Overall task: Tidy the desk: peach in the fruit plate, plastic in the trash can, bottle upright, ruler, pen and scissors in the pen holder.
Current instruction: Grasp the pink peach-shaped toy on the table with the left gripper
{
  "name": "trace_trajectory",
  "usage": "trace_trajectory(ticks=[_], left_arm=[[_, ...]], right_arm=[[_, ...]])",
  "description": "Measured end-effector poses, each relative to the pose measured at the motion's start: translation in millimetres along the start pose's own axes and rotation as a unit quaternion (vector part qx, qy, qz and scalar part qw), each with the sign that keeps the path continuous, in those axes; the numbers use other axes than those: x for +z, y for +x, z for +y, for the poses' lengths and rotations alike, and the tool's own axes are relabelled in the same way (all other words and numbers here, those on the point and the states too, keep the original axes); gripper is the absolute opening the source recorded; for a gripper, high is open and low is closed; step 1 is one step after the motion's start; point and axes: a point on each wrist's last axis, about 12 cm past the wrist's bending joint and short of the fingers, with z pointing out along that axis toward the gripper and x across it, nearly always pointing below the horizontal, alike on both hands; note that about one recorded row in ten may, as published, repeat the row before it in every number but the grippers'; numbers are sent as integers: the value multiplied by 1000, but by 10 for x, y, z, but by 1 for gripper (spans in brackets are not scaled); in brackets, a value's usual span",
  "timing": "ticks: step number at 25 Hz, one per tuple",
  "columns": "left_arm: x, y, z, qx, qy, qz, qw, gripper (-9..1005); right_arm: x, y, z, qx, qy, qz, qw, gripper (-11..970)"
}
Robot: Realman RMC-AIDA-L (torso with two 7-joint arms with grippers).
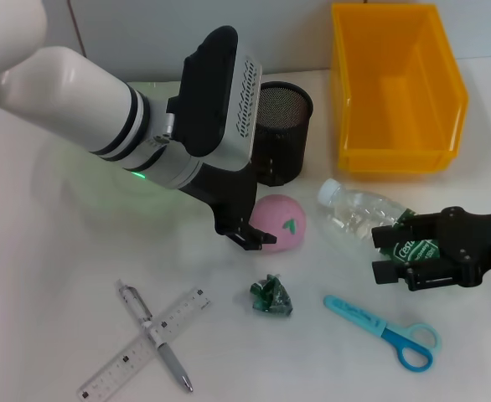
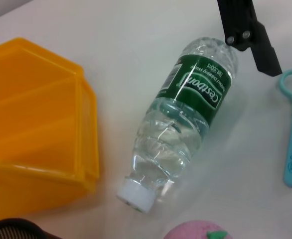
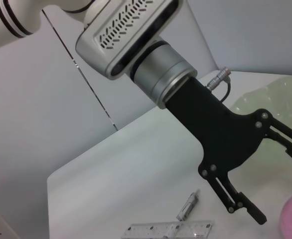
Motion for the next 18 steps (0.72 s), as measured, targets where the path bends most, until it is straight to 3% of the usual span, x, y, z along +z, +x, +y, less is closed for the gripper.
trace_trajectory(ticks=[18], left_arm=[[85, 31, -29, 7, 2, 15, 1000, 817]], right_arm=[[62, -63, -42, -7, 5, 0, 1000, 703]])
